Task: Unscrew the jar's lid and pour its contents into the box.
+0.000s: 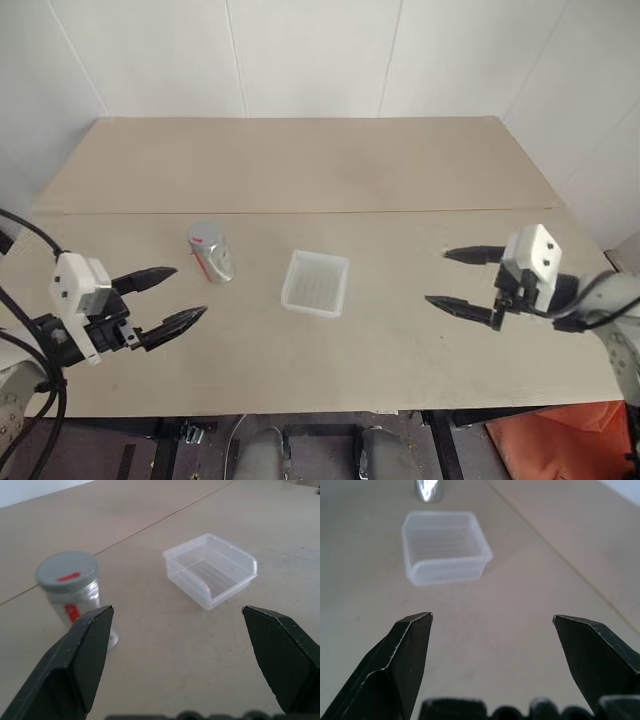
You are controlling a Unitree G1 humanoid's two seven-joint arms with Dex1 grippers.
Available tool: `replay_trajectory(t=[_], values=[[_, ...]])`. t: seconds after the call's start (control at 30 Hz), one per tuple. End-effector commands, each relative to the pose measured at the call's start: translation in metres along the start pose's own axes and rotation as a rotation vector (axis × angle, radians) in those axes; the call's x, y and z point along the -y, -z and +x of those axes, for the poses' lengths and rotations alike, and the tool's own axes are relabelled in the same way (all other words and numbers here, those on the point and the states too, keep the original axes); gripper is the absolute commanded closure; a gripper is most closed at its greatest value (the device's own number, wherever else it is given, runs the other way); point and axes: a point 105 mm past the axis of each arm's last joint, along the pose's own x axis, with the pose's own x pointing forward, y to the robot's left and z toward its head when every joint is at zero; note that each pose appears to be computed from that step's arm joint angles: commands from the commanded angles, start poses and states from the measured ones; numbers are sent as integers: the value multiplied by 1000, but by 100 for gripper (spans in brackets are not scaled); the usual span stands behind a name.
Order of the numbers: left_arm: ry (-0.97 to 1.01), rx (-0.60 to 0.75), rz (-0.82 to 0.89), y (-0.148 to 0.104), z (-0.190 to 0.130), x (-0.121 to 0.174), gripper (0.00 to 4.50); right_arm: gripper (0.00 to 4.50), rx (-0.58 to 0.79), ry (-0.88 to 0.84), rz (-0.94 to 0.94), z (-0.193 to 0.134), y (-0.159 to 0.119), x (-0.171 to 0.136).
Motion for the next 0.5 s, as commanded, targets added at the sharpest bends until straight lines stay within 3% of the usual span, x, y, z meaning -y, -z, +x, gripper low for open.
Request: replay_trajectory(t=[0.03,0.4,0.5], values=[[-8,44,38,-6,6,0,2,0,29,26,-43,-9,-19,2],[-150,33,-6,22,-5,-5,2,0,97,7,-101,6,-44,6],[-216,51,-19,26,-4,-19,2,0,111,-11,-83,20,-43,1]])
